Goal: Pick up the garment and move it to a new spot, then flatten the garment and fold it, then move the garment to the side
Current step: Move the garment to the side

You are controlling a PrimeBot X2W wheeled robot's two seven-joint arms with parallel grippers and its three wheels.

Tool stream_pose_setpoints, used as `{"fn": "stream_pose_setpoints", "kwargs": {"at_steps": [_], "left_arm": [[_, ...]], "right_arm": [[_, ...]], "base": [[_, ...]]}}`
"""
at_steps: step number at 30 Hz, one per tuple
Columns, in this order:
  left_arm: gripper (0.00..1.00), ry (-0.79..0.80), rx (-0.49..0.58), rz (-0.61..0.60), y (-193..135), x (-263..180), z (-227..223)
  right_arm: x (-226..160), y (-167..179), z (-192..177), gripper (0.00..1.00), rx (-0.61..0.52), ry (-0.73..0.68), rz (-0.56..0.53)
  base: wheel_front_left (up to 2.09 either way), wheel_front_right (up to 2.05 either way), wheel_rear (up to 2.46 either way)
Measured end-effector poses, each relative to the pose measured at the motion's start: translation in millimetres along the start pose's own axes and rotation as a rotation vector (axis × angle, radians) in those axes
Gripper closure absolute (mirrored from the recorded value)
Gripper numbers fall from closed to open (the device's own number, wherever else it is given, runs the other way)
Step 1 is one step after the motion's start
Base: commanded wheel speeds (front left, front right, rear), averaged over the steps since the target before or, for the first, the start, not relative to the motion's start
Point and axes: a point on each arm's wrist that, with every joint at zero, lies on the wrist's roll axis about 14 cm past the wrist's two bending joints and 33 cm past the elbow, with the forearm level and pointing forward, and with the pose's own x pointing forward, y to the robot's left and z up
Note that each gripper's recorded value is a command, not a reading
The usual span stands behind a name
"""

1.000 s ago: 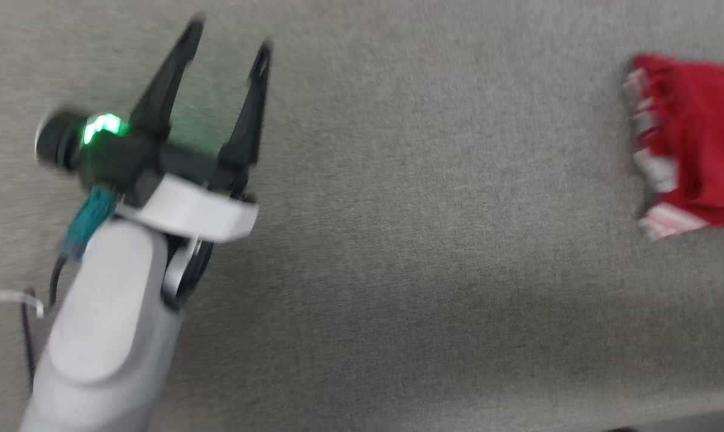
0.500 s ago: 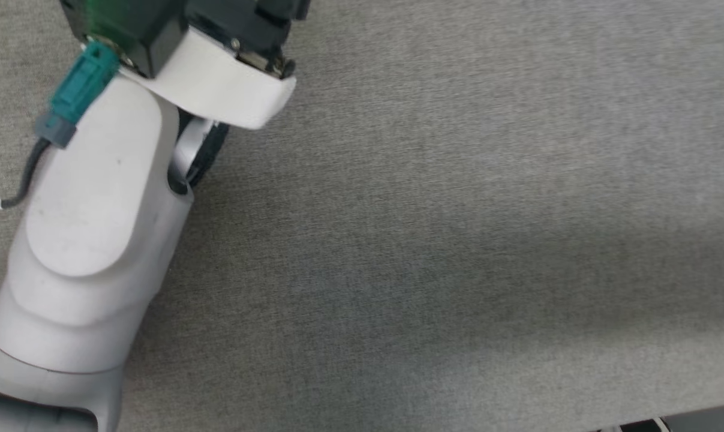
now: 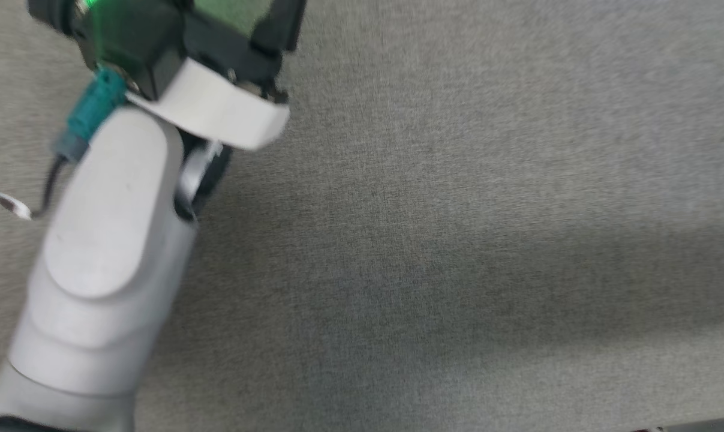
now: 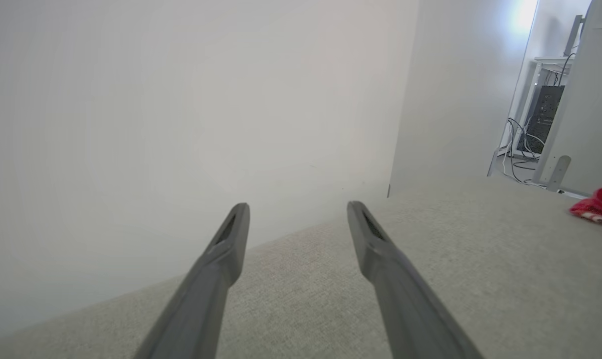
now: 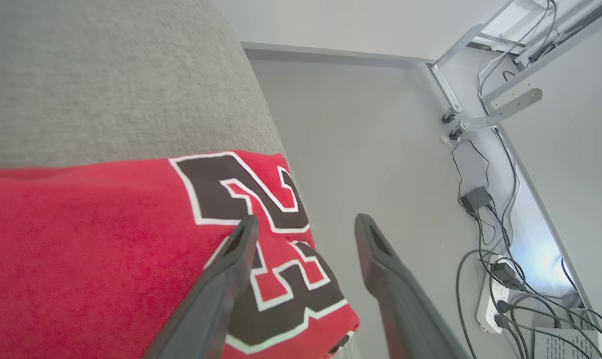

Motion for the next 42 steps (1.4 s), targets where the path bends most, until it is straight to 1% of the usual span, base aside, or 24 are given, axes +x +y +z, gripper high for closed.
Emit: {"fn": "stream_pose_setpoints", "kwargs": {"at_steps": [3, 5, 8, 10, 11, 13, 17, 20, 21, 22, 23, 24, 25, 26, 32, 36, 39, 42], "left_arm": [[0.00, 0.016, -0.015, 0.030, -3.6, -14.7, 10.5], [0.00, 0.029, -0.022, 0.059, -3.6, -27.7, 18.1], [0.00, 0.048, -0.021, 0.107, -1.1, -49.8, 30.5], [0.00, 0.064, -0.022, 0.142, 0.2, -66.9, 37.3], [0.00, 0.074, -0.030, 0.158, -0.2, -76.0, 39.4], [0.00, 0.105, -0.042, 0.196, -1.3, -97.3, 39.7], [0.00, 0.132, -0.045, 0.276, 1.8, -136.2, 50.2], [0.00, 0.118, -0.043, 0.339, 5.2, -161.9, 65.2], [0.00, 0.118, -0.043, 0.339, 5.2, -161.9, 65.2], [0.00, 0.123, -0.044, 0.375, 4.8, -180.8, 69.9], [0.00, 0.129, -0.046, 0.396, 4.6, -191.4, 71.0], [0.00, 0.129, -0.046, 0.396, 4.6, -191.4, 71.0], [0.00, 0.131, -0.045, 0.440, 7.0, -211.6, 75.4], [0.00, 0.131, -0.045, 0.440, 7.0, -211.6, 75.4], [0.00, 0.126, -0.052, 0.571, 11.0, -269.3, 86.6], [0.00, 0.116, -0.062, 0.605, 6.0, -287.4, 90.6], [0.00, 0.107, -0.059, 0.622, 4.7, -297.5, 94.5], [0.00, 0.096, -0.056, 0.636, 2.9, -306.7, 99.1]], "right_arm": [[-12.0, 0.2, 14.9, 0.00, -0.009, -0.046, 0.026], [-21.5, 6.5, 27.6, 0.00, -0.017, -0.089, 0.064], [-37.2, 26.5, 50.3, 0.00, -0.031, -0.162, 0.146], [-48.8, 46.9, 58.2, 0.00, -0.029, -0.199, 0.212], [-55.1, 57.6, 59.7, 0.00, -0.029, -0.214, 0.247], [-69.0, 79.8, 62.9, 0.00, 0.007, -0.252, 0.315], [-100.0, 119.2, 67.3, 0.00, 0.015, -0.334, 0.443], [-124.1, 149.7, 62.4, 0.00, 0.023, -0.379, 0.540], [-124.1, 149.7, 62.4, 0.00, 0.023, -0.379, 0.540], [-140.6, 169.6, 56.8, 0.00, 0.027, -0.403, 0.602], [-148.4, 177.2, 54.4, 0.00, 0.032, -0.414, 0.628], [-148.4, 177.2, 54.4, 0.00, 0.032, -0.414, 0.628], [-162.2, 188.2, 52.8, 0.00, 0.050, -0.439, 0.666], [-162.2, 188.2, 52.8, 0.00, 0.050, -0.439, 0.666], [-206.0, 215.8, 56.8, 0.00, 0.157, -0.514, 0.759], [-230.5, 219.0, 66.7, 0.00, 0.219, -0.586, 0.775], [-247.7, 222.3, 59.8, 0.00, 0.247, -0.609, 0.788], [-261.0, 216.9, 55.7, 0.00, 0.278, -0.636, 0.783]], "base": [[0.00, 0.00, 0.00], [0.00, 0.00, 0.00], [0.00, 0.00, 0.00], [0.00, 0.00, 0.00], [0.00, 0.00, 0.00], [0.00, 0.00, 0.00], [0.00, 0.00, 0.00], [0.00, 0.00, 0.00], [0.00, 0.00, 0.00], [0.00, 0.00, 0.00], [0.00, 0.00, 0.00], [0.00, 0.00, 0.00], [0.00, 0.00, 0.00], [0.00, 0.00, 0.00], [0.00, 0.00, 0.00], [0.00, 0.00, 0.00], [0.00, 0.00, 0.00], [0.00, 0.00, 0.00]]}}
